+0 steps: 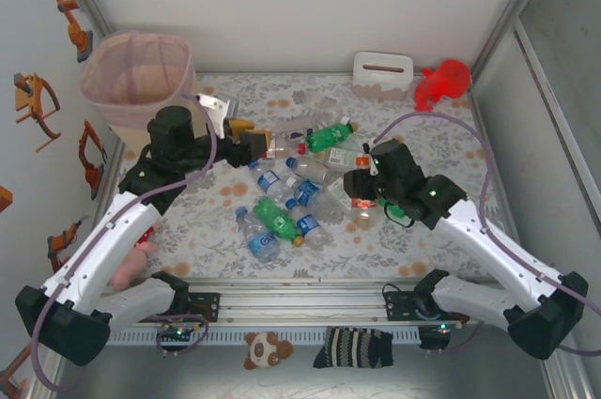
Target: Put the plastic bottles in the bin
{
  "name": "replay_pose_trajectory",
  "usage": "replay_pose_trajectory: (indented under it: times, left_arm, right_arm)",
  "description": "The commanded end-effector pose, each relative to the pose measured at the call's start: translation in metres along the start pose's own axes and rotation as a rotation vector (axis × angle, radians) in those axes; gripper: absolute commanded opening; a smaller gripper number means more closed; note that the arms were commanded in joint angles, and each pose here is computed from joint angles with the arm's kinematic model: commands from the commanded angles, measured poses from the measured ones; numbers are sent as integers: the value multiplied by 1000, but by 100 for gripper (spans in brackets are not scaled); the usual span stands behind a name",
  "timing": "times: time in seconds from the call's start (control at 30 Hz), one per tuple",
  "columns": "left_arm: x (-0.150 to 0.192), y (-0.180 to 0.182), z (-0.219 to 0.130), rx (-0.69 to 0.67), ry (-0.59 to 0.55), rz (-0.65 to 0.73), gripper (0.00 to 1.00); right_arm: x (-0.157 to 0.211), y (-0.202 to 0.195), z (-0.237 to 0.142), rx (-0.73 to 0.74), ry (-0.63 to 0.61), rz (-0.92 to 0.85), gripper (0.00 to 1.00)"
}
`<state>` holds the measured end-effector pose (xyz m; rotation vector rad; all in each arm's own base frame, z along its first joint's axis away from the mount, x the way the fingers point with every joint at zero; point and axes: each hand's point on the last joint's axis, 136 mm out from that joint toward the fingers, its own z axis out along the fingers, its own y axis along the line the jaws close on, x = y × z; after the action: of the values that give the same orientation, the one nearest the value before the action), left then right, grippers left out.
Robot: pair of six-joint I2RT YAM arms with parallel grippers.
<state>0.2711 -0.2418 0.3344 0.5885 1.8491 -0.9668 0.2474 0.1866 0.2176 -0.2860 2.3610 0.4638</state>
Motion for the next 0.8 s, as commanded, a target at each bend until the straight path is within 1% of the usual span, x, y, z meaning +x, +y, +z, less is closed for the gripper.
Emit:
replay_pose_trajectory:
  times: [0.0, 0.1, 0.2, 0.3, 0.4, 0.5, 0.6, 0.77]
  left_arm:
    - [-3, -23, 4, 114, -39, 44, 68]
    - [-3, -44, 6, 191, -58, 101, 68]
    - [-7, -68, 6, 266, -83, 165, 70]
    - [-10, -91, 3, 344, -107, 226, 74]
    - [-12, -108, 1, 396, -126, 281, 76]
    - [-17, -117, 1, 424, -154, 303, 79]
    - [-20, -130, -1, 485, -167, 329, 82]
    - [-25, -150, -7, 570, -186, 362, 82]
  right_arm:
    - [-55, 40, -29, -186, -215, -89, 59]
    - [-80, 66, -53, -317, -323, -145, 59]
    - [-100, 88, -74, -417, -416, -206, 58]
    - [-116, 107, -92, -500, -496, -280, 57]
    - [-132, 124, -110, -576, -564, -323, 56]
    - [-141, 142, -127, -676, -604, -360, 56]
    - [-147, 157, -142, -766, -633, -383, 56]
    - [-151, 172, -163, -869, -670, -411, 55]
